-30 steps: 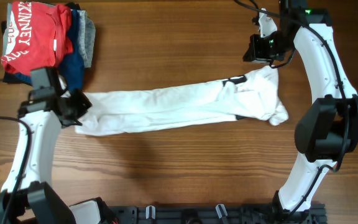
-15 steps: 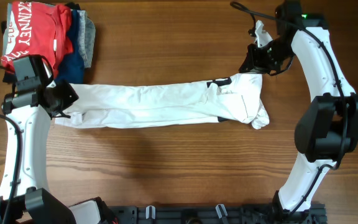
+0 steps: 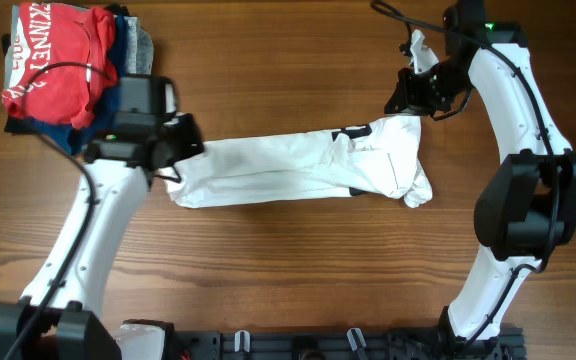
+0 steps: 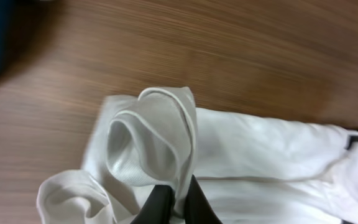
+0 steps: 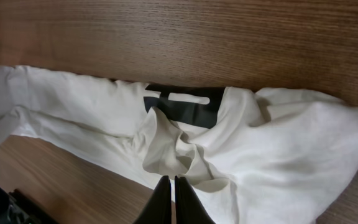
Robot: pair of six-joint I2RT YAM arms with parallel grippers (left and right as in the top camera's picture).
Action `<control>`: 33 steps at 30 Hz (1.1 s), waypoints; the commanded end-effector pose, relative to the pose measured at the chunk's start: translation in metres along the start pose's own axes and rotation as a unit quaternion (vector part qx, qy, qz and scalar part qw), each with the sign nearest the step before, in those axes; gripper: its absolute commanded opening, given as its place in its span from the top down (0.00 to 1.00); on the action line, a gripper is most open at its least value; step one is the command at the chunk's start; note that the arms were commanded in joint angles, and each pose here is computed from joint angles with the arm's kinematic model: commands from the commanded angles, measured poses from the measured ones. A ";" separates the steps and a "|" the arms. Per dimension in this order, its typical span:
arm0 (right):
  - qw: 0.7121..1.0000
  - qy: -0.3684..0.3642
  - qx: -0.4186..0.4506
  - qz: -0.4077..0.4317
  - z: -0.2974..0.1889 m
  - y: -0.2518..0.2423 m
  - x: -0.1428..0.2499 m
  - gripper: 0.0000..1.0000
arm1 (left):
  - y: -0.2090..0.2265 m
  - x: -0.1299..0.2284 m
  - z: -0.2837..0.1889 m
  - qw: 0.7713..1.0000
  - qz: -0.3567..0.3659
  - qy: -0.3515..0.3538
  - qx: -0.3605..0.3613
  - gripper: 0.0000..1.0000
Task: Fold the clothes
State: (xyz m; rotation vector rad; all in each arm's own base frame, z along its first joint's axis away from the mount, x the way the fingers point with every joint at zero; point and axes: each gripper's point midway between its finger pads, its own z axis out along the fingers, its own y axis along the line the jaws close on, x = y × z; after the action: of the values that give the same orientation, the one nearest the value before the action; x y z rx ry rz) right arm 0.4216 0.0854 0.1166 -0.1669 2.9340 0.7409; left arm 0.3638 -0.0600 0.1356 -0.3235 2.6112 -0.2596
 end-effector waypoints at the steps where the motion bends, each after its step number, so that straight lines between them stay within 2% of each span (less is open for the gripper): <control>1: 1.000 -0.012 -0.013 -0.017 -0.006 0.009 -0.002 0.96 | -0.036 0.011 0.018 0.999 0.011 0.023 0.031 0.96; 10: 1.000 -0.012 -0.013 -0.018 -0.007 0.009 -0.002 0.95 | -0.084 0.045 0.070 0.993 0.034 0.078 0.080 0.96; 23: 1.000 -0.015 -0.013 -0.021 -0.006 0.010 -0.004 0.95 | -0.118 0.052 0.071 0.986 0.038 0.086 0.139 0.96; 24: 1.000 -0.015 -0.013 -0.021 -0.006 0.010 -0.004 0.94 | -0.118 0.053 0.070 0.986 0.038 0.087 0.140 0.90; 26: 1.000 -0.015 -0.013 -0.021 -0.006 0.010 -0.004 0.92 | -0.118 0.053 0.070 0.985 0.038 0.088 0.142 0.44; 27: 1.000 -0.015 -0.013 -0.021 -0.006 0.010 -0.004 0.91 | -0.119 0.054 0.070 0.985 0.038 0.089 0.143 0.14; 28: 1.000 -0.015 -0.013 -0.021 -0.006 0.010 -0.004 0.89 | -0.118 0.054 0.070 0.985 0.038 0.090 0.142 0.00; 33: 0.999 -0.021 -0.012 -0.025 -0.006 0.010 -0.007 0.84 | -0.112 0.047 0.061 0.986 0.029 0.088 0.138 0.00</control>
State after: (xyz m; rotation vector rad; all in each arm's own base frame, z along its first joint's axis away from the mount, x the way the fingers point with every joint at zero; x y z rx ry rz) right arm 0.4264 0.0854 0.1171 -0.1786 2.9127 0.7342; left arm 0.3694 -0.1886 0.0723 -0.1214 2.7283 -0.6169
